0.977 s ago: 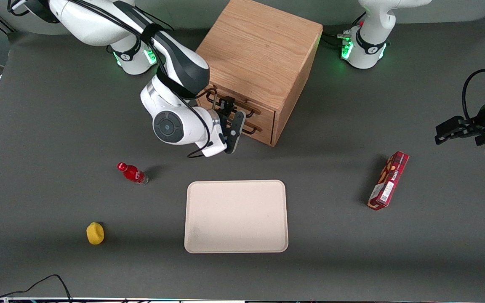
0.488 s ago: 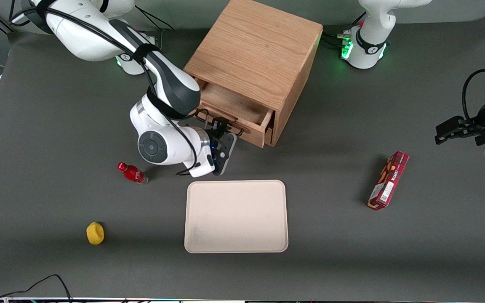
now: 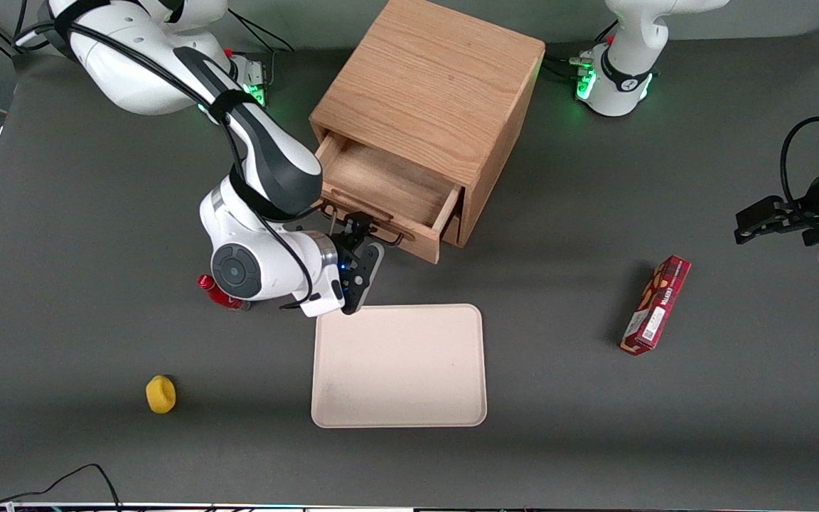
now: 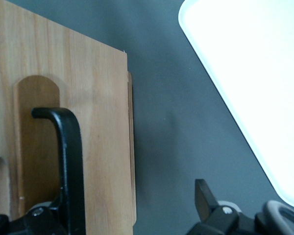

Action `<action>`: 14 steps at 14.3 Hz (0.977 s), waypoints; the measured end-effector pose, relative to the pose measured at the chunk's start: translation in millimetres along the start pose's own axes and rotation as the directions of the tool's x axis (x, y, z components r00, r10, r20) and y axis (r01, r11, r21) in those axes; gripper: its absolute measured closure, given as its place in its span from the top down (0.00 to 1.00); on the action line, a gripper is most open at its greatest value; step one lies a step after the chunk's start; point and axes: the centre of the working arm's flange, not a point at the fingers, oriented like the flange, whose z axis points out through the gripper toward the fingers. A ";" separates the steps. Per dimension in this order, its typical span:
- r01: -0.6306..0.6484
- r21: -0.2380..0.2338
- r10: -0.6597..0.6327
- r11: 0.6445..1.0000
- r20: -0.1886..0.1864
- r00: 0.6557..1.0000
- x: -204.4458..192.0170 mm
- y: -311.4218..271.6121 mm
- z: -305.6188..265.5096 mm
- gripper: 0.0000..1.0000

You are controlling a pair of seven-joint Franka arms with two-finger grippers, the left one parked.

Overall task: Open upper drawer
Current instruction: 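Pull the upper drawer outward from the cabinet with the right gripper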

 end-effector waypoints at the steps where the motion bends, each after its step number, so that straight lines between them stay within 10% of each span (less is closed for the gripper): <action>1: 0.002 -0.011 -0.002 1.000 0.004 1.000 0.9 3.7 -0.5 1.00; 14: 0.025 -0.091 -0.029 0.996 -0.037 0.999 -11.3 62.3 -38.3 1.00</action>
